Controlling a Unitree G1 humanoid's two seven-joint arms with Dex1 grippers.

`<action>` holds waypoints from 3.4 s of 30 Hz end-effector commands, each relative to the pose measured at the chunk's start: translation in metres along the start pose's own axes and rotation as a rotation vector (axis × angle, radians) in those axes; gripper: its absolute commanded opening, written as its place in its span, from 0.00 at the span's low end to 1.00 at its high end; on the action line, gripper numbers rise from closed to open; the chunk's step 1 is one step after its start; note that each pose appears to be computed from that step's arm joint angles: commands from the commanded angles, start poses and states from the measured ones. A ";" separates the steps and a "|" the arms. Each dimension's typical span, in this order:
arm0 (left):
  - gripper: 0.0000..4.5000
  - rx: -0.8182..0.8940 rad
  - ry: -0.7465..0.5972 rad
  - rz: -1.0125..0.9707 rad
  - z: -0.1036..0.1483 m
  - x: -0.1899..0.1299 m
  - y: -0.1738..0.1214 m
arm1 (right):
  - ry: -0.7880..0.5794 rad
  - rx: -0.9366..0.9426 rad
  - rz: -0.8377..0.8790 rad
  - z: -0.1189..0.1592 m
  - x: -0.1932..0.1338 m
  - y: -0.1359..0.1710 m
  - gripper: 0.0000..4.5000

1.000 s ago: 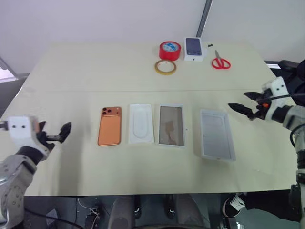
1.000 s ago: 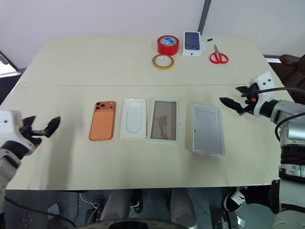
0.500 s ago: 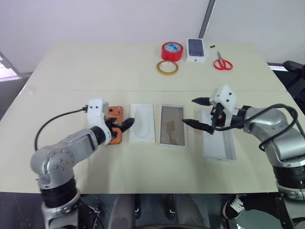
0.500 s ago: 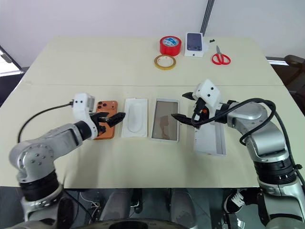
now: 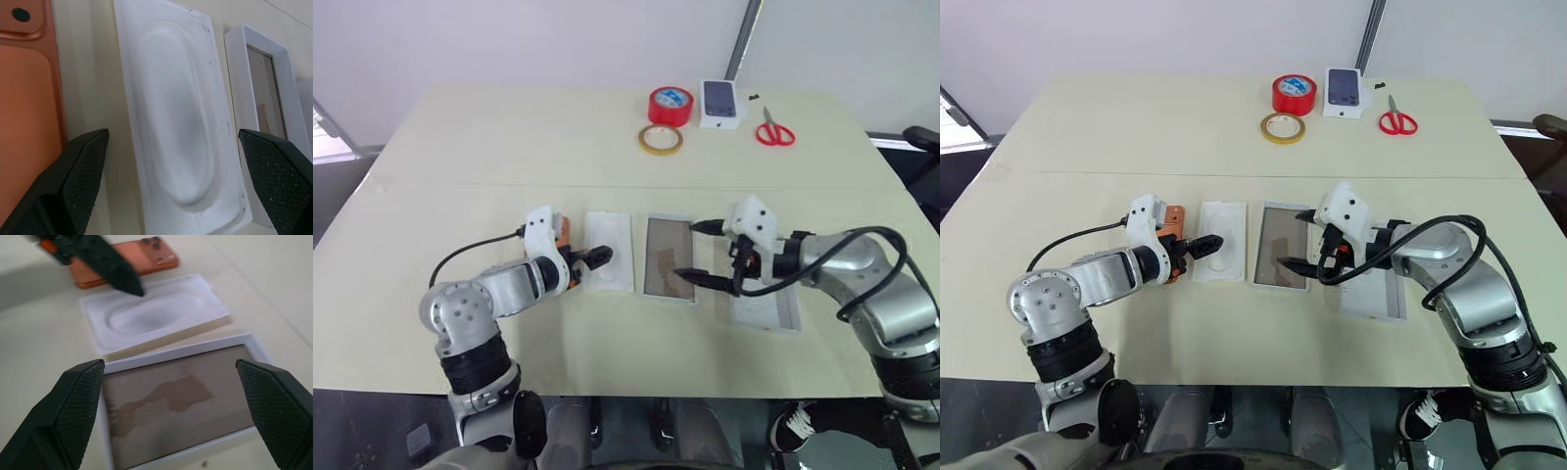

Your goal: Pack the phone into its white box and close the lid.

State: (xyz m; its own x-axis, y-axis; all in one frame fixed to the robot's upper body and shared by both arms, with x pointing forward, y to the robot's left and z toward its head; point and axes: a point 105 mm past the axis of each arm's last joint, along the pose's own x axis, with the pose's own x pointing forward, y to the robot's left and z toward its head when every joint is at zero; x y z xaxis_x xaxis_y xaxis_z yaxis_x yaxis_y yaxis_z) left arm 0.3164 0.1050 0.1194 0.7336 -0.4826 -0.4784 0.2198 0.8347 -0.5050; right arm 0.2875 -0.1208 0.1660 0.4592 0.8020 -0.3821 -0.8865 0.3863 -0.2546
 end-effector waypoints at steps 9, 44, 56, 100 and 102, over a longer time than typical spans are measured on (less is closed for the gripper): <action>0.46 -0.064 0.067 -0.003 -0.003 0.019 -0.006 | 0.112 -0.007 0.062 -0.008 0.010 0.020 1.00; 0.00 -0.168 -0.259 0.001 0.071 -0.034 0.023 | 0.134 -0.260 0.218 0.000 0.103 0.052 0.00; 0.00 -0.123 -0.172 -0.047 0.043 -0.017 -0.006 | 0.067 -0.116 0.024 0.013 0.054 -0.006 1.00; 0.86 0.250 -0.179 0.022 0.051 -0.051 0.009 | 0.036 -0.003 -0.178 0.034 0.075 -0.044 0.02; 0.86 0.368 -0.196 0.046 0.052 -0.060 0.019 | 0.036 0.027 -0.198 0.039 0.087 -0.043 0.02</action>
State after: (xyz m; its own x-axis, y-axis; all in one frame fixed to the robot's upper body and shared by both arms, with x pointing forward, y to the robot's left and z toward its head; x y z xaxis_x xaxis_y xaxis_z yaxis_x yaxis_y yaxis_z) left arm 0.3120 0.1673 0.1631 0.8332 -0.3764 -0.4051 0.2916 0.9215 -0.2565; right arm 0.3577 -0.0569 0.1659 0.5914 0.7070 -0.3879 -0.8064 0.5212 -0.2794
